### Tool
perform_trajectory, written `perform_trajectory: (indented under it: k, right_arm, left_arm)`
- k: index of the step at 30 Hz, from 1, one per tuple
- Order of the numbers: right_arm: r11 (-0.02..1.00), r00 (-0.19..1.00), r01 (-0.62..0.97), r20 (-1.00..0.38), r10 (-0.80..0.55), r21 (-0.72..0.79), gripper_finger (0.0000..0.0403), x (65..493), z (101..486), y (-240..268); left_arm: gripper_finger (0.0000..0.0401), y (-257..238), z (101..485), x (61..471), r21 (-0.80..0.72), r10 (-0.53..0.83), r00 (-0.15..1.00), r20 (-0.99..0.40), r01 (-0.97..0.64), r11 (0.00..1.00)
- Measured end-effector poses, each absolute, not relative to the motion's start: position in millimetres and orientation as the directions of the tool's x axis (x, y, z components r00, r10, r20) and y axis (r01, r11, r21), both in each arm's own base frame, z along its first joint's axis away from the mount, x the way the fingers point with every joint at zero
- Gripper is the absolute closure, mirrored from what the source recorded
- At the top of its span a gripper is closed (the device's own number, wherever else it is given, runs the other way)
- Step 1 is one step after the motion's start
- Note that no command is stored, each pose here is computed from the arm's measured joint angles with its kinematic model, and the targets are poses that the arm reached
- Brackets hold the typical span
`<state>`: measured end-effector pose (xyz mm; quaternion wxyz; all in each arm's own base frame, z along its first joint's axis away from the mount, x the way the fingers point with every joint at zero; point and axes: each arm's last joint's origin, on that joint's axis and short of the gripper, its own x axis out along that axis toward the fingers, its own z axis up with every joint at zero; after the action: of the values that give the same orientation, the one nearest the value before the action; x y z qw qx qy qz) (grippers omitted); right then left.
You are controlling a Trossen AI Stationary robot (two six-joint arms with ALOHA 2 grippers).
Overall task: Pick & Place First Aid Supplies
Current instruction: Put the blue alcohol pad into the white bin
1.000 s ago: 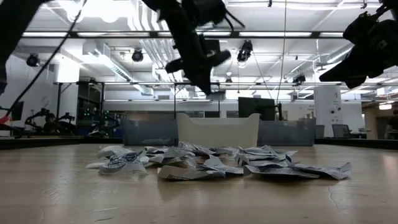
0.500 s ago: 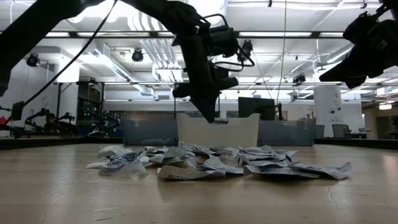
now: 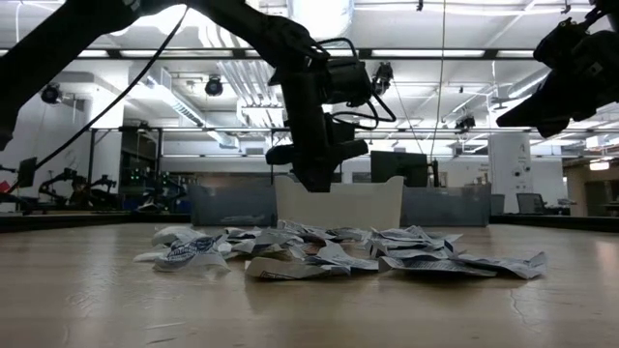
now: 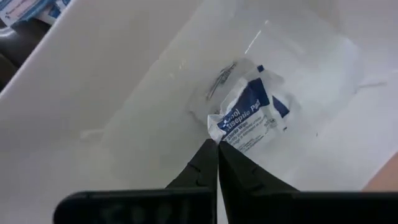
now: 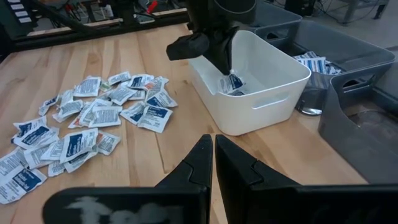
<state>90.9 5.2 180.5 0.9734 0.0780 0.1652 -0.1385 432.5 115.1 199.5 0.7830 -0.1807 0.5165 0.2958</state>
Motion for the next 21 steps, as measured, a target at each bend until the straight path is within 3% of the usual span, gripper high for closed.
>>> perform_trajectory:
  k: [11, 21]
  right_arm:
    - [0.949, 0.907, 0.295, -0.343, -0.244, 0.106, 0.0385, 90.9, 180.6, 5.2]
    - [0.95, 0.907, 0.295, -0.343, -0.243, 0.106, 0.0385, 90.9, 180.5, 5.2]
  left_arm:
    - [0.0277, 114.6, 217.3, 429.2, -0.012, 0.243, 0.31, -0.919, -0.639, 0.769]
    - [0.0269, 66.5, 292.7, 406.6, -0.09, 0.147, 0.38, -0.913, -0.539, 0.837]
